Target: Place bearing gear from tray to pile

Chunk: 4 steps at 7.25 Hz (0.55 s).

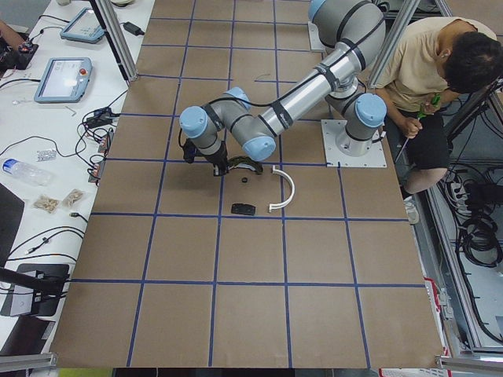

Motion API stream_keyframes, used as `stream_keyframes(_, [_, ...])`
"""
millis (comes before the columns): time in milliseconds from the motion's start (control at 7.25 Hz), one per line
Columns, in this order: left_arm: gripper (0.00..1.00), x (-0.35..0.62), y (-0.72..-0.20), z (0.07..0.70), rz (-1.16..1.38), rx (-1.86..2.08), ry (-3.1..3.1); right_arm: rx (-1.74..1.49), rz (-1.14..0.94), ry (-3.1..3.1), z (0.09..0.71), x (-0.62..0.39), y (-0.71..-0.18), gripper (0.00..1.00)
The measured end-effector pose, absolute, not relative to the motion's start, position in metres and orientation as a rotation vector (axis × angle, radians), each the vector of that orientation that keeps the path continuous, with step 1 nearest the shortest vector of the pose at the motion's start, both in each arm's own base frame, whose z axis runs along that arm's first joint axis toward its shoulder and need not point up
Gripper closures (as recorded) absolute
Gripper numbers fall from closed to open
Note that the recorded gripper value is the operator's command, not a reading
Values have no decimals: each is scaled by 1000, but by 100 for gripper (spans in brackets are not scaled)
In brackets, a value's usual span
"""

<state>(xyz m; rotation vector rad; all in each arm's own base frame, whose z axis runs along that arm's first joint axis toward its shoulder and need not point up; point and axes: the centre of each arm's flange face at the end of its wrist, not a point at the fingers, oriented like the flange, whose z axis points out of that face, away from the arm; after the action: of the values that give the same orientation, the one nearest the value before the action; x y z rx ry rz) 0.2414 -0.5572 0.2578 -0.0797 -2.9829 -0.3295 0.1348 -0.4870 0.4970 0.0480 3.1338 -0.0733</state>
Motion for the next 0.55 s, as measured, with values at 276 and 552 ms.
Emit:
stream_keyframes(276, [100, 240, -534, 228, -341, -81, -2963, 48, -71, 3134, 497, 135, -487, 0])
stream_keyframes(552, [100, 233, -519, 207, -329, -91, -2974, 48, -71, 3135, 496, 135, -487, 0])
